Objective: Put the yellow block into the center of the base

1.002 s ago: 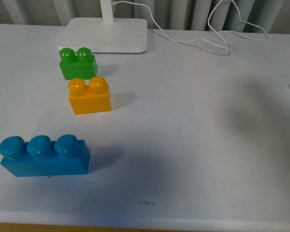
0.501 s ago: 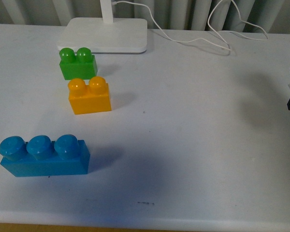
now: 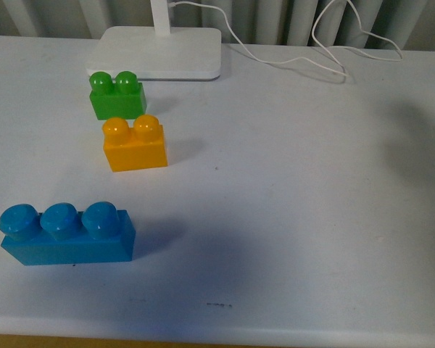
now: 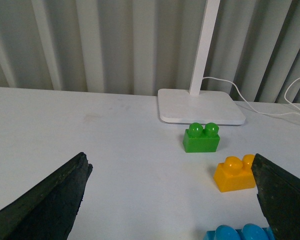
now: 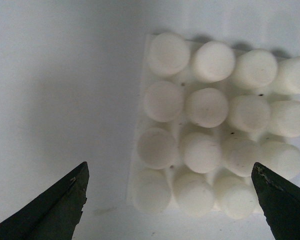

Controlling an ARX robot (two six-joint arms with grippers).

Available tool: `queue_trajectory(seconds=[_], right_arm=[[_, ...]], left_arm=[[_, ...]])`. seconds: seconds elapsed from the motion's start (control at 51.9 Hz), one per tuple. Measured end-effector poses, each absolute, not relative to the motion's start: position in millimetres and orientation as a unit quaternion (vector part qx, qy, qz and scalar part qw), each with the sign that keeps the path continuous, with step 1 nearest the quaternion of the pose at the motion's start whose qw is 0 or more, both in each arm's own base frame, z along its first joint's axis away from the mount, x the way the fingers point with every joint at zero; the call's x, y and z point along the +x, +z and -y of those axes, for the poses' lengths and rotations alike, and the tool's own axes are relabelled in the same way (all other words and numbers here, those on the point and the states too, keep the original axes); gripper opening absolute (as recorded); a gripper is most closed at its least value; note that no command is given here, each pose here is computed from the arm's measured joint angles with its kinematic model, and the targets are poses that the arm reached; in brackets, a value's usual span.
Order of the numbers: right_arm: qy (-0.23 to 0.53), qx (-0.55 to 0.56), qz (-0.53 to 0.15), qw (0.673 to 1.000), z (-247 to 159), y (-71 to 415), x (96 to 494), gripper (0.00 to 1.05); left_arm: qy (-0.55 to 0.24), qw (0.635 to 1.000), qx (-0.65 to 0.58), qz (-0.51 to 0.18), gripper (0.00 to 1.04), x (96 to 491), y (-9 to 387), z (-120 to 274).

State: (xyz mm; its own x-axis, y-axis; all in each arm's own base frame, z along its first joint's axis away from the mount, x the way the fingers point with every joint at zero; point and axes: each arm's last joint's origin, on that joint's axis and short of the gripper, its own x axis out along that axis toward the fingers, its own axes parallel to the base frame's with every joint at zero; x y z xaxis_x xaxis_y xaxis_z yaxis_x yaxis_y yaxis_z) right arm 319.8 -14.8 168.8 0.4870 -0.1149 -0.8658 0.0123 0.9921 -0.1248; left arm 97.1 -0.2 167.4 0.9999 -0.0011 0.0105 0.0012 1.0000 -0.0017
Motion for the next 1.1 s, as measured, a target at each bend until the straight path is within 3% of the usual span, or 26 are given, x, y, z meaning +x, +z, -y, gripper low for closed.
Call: queue_trajectory(seconds=[1.099], right_arm=[[-0.072,-0.046,-0.530,0.843,68.8,154.5,334.2,0.95]], left_arm=[[-0.001,1.000,-0.001,0.005,0.98,97.1,167.4,0.2]])
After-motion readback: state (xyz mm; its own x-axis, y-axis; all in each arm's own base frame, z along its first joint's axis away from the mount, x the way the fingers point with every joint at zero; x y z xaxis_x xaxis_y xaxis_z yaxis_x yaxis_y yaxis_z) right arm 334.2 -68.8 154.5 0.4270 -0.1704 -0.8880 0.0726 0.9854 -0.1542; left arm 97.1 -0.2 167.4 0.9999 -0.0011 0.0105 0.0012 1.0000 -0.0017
